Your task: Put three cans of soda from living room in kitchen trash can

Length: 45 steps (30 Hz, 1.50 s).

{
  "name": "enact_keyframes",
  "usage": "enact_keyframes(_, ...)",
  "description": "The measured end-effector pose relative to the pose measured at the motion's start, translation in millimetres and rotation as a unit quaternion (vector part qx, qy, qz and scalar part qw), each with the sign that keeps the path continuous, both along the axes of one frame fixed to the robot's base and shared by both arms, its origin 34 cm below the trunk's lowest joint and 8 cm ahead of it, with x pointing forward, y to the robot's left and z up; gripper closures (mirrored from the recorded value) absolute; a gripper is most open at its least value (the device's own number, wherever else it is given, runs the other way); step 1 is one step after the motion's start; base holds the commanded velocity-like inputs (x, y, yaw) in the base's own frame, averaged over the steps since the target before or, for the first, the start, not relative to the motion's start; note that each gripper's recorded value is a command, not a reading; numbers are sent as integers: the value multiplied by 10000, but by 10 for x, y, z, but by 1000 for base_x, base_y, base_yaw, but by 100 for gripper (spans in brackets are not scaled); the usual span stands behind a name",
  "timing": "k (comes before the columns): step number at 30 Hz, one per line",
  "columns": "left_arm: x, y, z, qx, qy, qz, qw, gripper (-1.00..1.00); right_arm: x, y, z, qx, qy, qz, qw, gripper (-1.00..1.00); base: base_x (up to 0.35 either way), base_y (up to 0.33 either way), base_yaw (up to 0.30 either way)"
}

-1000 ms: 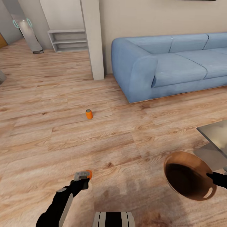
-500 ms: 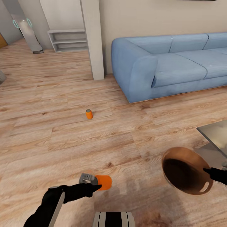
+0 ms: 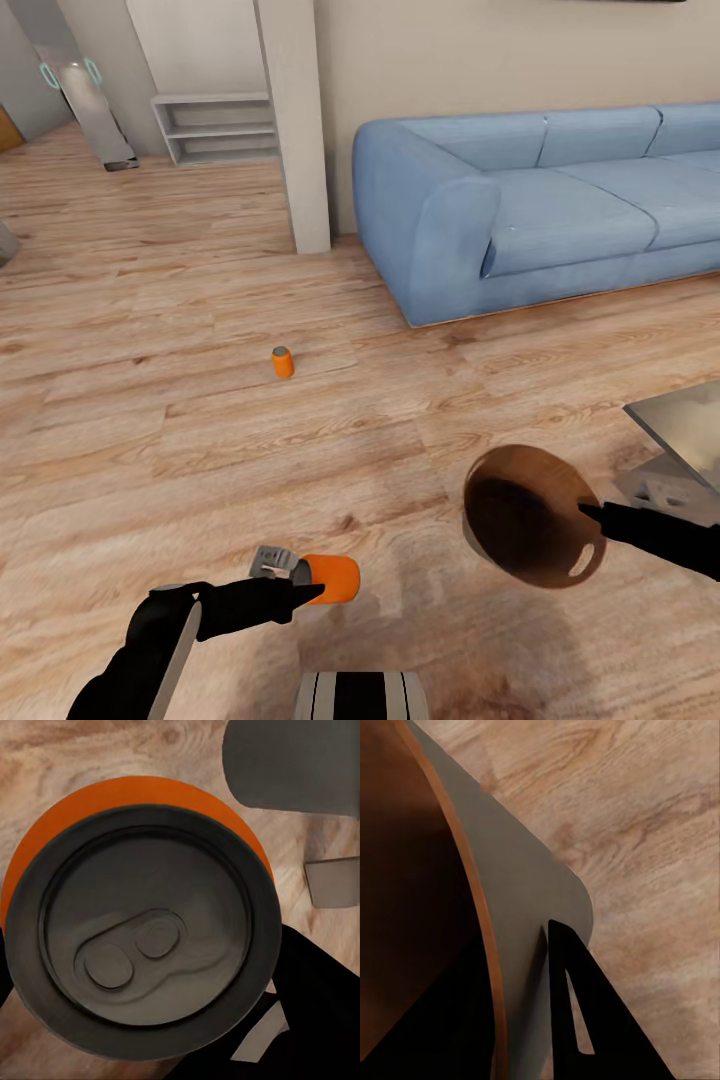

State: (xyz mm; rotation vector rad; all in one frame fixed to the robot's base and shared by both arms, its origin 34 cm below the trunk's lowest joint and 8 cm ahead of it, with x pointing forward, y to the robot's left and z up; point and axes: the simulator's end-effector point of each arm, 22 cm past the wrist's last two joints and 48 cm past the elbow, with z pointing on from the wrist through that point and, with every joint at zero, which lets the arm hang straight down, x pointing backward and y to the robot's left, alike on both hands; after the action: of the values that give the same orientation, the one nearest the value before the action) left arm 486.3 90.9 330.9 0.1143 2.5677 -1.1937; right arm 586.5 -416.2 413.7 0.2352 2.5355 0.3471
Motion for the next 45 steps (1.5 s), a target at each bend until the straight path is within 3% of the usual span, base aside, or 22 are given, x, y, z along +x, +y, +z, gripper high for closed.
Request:
enact_keyframes(6,47,-18,137,-52,21,-3,10000,100,233,441,-68,56,-62,152,9998,100,0,0,0)
enact_keyframes(9,85,-30,275,-106,32,-14,9999,100,402,624,-62,-57,-120,188,9997,100,0,0,0)
enact_keyframes(11,79,-66,386,-237,118,-48,9996,100,513,723,-40,-163,-165,230,9995,100,0,0,0)
enact_keyframes(14,57,-152,543,-557,203,-138,9981,100,582,859,0,-14,-205,264,9994,100,0,0,0)
enact_keyframes(16,80,-241,710,-898,170,-235,9955,100,603,874,5,-44,-212,274,9994,100,0,0,0)
enact_keyframes(19,169,-338,893,-1205,50,-324,9922,100,611,889,-15,-136,-206,285,9993,100,0,0,0)
enact_keyframes(23,245,-418,1013,-1380,-49,-363,9898,100,625,1072,-8,133,-240,303,9992,100,0,0,0)
enact_keyframes(28,490,-468,1244,-1593,-334,-381,9859,100,623,1056,-31,21,-228,302,9993,100,0,0,0)
enact_keyframes(31,766,-517,1593,-1986,-674,-370,9771,100,626,1093,-21,104,-238,306,9992,100,0,0,0)
enact_keyframes(34,918,-534,1799,-2195,-873,-377,9710,100,626,1090,-24,88,-236,308,9992,100,0,0,0)
enact_keyframes(45,985,-493,1854,-2213,-952,-395,9697,100,628,1080,-26,60,-239,307,9992,100,0,0,0)
